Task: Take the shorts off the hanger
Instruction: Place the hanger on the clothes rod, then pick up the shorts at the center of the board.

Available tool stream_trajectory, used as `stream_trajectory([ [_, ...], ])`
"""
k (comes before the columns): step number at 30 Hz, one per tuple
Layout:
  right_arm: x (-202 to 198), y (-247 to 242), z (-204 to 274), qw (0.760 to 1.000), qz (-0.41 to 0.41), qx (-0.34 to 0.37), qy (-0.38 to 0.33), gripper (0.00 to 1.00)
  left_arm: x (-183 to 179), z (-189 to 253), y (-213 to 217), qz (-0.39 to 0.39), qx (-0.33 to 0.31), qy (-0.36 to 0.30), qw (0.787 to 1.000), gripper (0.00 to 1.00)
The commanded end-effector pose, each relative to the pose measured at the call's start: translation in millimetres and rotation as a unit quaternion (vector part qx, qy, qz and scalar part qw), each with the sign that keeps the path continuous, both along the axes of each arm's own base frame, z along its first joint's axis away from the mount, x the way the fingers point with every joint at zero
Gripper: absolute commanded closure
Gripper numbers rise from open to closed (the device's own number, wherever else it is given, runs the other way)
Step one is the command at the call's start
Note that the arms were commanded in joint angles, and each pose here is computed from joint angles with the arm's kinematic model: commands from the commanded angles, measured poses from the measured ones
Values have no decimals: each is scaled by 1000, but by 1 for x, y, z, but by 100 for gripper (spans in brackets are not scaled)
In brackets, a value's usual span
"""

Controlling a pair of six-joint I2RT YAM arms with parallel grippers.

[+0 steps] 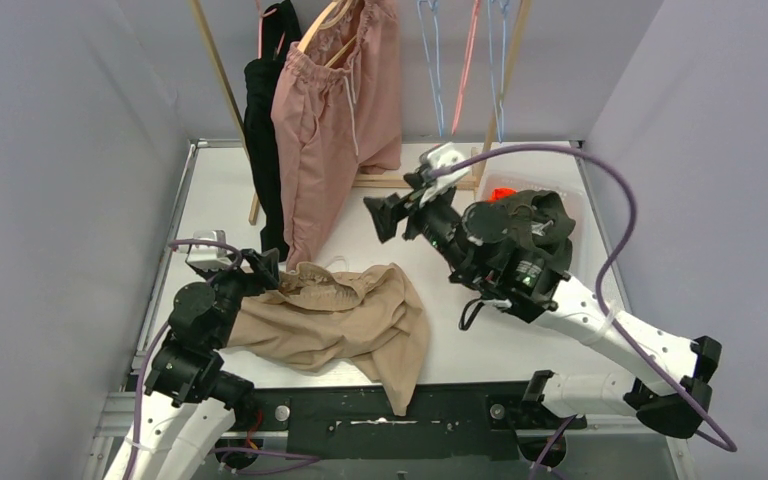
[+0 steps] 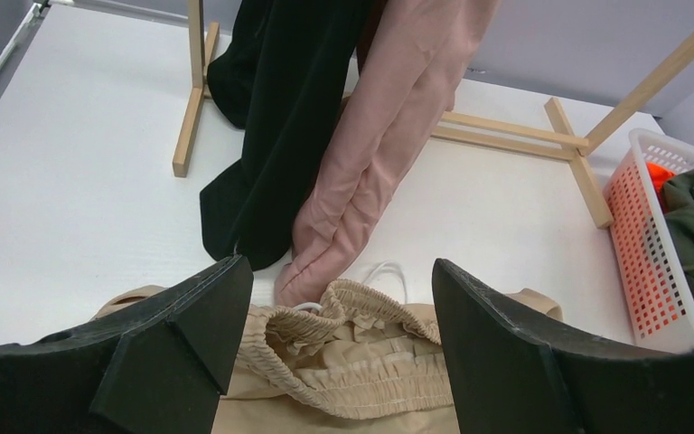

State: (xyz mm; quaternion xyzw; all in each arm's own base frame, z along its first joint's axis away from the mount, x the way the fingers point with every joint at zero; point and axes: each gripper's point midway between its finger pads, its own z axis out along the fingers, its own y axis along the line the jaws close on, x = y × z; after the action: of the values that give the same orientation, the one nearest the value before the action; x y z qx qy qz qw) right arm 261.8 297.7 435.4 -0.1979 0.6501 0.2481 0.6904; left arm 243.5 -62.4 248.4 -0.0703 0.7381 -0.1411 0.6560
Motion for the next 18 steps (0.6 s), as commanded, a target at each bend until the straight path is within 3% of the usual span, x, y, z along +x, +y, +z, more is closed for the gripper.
stream_trajectory([
  [1,-20,31,-50,998,53,-24,-20,22,-1,17,8,24,-12,-14,1000,28],
  [10,-14,74,-191,990,59,-117,54,12,-7,24,40,113,-26,-10,993,27],
  [15,11,100,-231,982,20,-172,81,10,-10,28,54,150,-34,-13,988,27],
  [18,10,128,-248,978,66,-175,94,7,-16,38,61,165,-43,-17,985,27],
])
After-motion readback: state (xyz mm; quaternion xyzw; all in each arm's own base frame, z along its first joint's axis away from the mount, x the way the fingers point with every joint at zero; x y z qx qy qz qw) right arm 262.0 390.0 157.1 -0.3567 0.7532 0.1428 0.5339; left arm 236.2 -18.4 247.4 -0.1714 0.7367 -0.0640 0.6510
